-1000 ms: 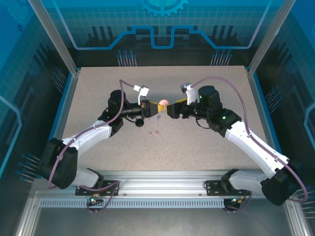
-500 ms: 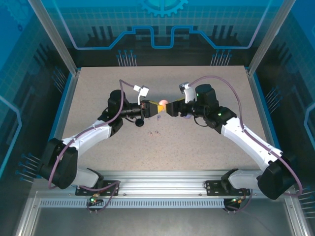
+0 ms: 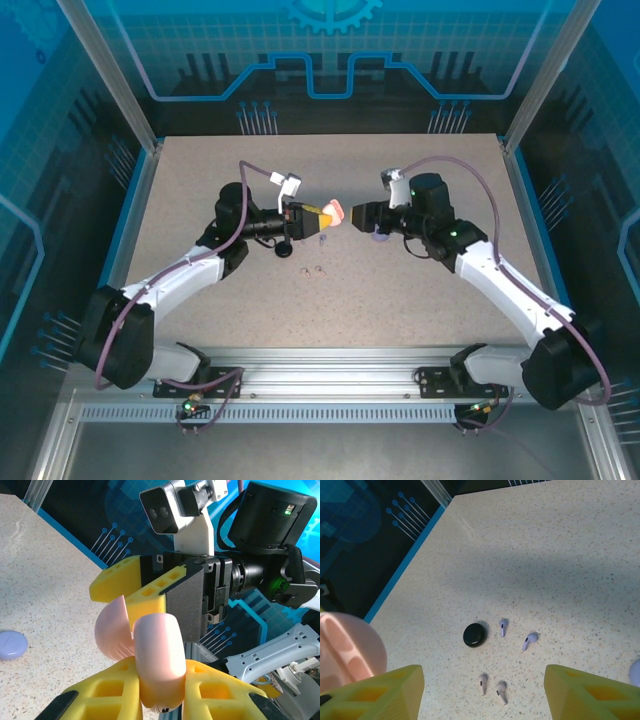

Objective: Insert wireless bluetooth earbuds into charging case

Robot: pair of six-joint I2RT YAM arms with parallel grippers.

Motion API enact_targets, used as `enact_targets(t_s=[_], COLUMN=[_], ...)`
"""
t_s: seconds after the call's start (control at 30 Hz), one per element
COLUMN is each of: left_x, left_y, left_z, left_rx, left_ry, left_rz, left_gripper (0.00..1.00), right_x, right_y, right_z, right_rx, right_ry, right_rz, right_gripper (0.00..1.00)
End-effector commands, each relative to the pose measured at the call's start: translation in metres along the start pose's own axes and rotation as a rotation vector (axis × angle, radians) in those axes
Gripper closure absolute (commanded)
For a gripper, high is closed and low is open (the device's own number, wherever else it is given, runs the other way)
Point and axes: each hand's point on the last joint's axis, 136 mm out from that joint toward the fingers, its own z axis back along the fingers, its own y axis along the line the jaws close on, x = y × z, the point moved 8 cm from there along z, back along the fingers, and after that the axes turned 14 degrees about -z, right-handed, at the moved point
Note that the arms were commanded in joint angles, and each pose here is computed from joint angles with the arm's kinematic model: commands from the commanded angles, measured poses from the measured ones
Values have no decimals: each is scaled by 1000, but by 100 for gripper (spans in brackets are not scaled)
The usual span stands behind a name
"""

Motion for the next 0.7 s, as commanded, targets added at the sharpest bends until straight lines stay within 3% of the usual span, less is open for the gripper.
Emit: enact_targets(t_s=[0.0, 0.3, 0.67], left_x=[9, 13, 13], left_y=[-12, -12, -9], left_z=[0, -4, -5], left_rx=[-68, -119, -121], left_ry=[-21, -26, -33], left_rz=[-50, -48, -47], left_gripper=[100, 100, 100], right_x=[4, 4, 0], right_y=[16, 28, 26], right_z=[16, 15, 5], right_rx=[151, 262, 260], right_ry=[-14, 39, 66], right_rz=[16, 29, 20], right_gripper=[35, 43, 51])
